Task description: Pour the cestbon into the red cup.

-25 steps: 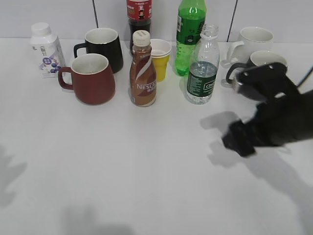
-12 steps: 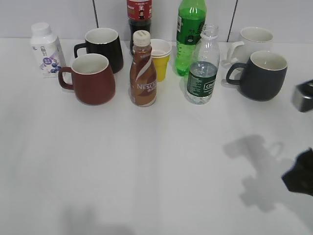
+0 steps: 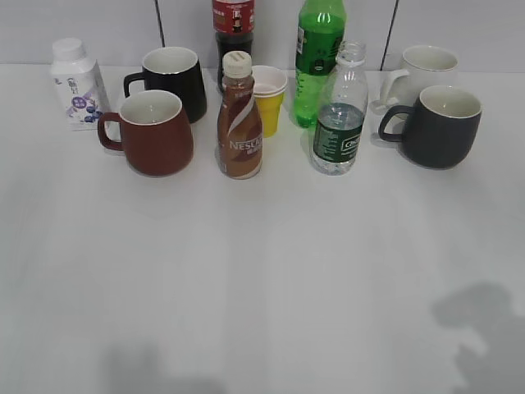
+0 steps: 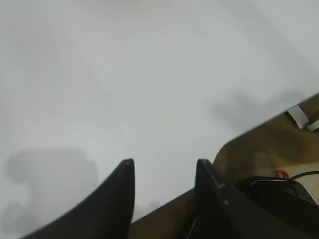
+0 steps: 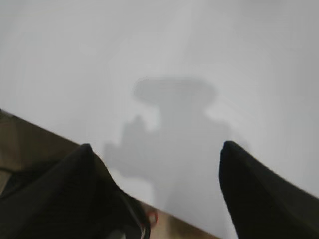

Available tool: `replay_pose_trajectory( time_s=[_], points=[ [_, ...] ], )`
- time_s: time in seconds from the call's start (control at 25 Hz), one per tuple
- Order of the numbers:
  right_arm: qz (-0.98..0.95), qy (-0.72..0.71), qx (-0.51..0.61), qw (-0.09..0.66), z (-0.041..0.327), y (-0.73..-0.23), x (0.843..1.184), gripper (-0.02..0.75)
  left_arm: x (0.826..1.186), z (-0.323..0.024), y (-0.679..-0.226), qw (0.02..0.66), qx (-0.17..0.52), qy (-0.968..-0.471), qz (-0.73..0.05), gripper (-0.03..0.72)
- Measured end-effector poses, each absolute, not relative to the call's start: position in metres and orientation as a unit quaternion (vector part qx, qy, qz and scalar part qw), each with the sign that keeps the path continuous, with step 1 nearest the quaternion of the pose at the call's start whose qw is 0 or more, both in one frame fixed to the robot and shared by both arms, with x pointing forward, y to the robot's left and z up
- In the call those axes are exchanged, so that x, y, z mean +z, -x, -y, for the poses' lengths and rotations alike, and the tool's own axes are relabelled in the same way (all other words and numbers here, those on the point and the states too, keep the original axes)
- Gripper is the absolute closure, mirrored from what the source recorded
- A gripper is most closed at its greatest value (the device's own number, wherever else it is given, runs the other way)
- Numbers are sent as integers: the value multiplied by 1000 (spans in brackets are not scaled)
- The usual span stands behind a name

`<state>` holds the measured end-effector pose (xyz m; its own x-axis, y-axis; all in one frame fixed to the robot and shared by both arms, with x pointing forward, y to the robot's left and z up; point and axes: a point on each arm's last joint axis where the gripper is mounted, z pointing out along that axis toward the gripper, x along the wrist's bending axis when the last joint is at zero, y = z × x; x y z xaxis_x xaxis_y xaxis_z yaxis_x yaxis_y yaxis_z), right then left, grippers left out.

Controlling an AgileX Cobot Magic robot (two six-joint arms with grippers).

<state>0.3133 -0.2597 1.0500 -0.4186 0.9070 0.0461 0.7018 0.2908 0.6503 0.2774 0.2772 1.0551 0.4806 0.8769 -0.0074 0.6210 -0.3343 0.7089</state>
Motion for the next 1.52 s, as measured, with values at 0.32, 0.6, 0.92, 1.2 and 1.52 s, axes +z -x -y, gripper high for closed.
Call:
replay_pose_trajectory(
  time_s=[0.32, 0.6, 0.92, 1.2, 1.52],
  points=[
    [-743, -482, 397, 243, 281, -275, 1066, 162, 1055, -281, -279, 318, 212, -795, -470, 381],
    [-757, -488, 356, 251, 289, -269, 1053, 162, 1055, -280, -278, 321, 208, -795, -470, 381],
    [-757, -488, 355, 251, 289, -269, 1053, 162, 1055, -280, -278, 321, 208, -795, -470, 381],
    [-757, -488, 355, 251, 289, -269, 1053, 162, 1055, -280, -278, 321, 208, -795, -470, 381],
    [-700, -562, 337, 285, 296, -268, 1053, 162, 1058, -290, -268, 331, 264, -735, -529, 381]
  ],
)
